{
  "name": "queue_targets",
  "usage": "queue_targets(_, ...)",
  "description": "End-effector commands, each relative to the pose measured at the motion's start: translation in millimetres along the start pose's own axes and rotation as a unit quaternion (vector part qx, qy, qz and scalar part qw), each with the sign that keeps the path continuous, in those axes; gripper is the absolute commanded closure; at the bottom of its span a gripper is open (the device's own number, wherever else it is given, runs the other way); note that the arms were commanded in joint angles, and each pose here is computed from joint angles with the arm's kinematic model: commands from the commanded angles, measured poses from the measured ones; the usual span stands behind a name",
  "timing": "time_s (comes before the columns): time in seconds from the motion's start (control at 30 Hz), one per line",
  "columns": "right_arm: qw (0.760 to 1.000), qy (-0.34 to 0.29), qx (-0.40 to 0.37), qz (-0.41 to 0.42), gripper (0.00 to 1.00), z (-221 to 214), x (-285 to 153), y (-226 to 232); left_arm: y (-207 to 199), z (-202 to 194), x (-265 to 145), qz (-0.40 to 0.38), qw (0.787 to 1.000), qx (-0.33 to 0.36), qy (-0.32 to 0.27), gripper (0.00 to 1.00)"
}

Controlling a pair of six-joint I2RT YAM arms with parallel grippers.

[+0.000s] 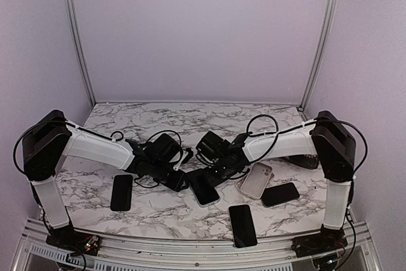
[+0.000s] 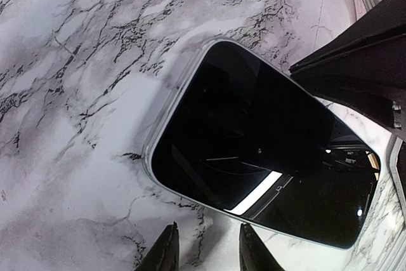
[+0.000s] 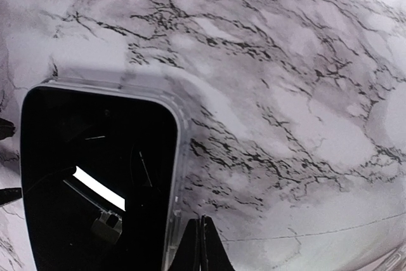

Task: Put the phone into the phone case
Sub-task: Adjust the phone with the phone case at the center of the board, then press the phone against the phone case.

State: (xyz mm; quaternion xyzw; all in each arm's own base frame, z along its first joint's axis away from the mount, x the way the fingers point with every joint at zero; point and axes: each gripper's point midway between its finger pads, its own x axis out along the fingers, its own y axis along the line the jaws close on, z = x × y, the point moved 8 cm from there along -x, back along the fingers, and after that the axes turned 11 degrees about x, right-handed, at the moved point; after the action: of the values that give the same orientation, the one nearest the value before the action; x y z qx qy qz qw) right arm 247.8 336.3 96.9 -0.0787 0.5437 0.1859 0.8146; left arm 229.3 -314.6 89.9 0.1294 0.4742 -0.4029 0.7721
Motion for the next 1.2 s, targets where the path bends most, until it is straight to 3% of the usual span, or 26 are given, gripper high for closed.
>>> queue_targets(0.0,0.998,-0.037,-0.003,-0.044,0.97,15,-39,-11,1,3,-13,0.015,1.000,0.011,-0.005,0.68)
queue_targets(0.2,0.998,0.009,-0.042,-0.039,0.92,-21,-71,-2,10,13,-32,0.024,0.999,0.000,-0.023,0.65)
queue_targets(0.5,0.988,0.100,-0.043,0.111,1.00,-76,-84,53,42,41,-17,0.046,0.998,-0.023,-0.029,0.64)
queue_targets(0.9,0.989,0.114,-0.044,0.079,1.00,-79,-43,60,50,43,25,0.049,0.999,-0.016,0.006,0.66)
queue_targets(1.17,0.993,0.086,-0.021,0.077,1.00,-66,-37,57,48,37,24,0.046,0.999,-0.017,0.010,0.67)
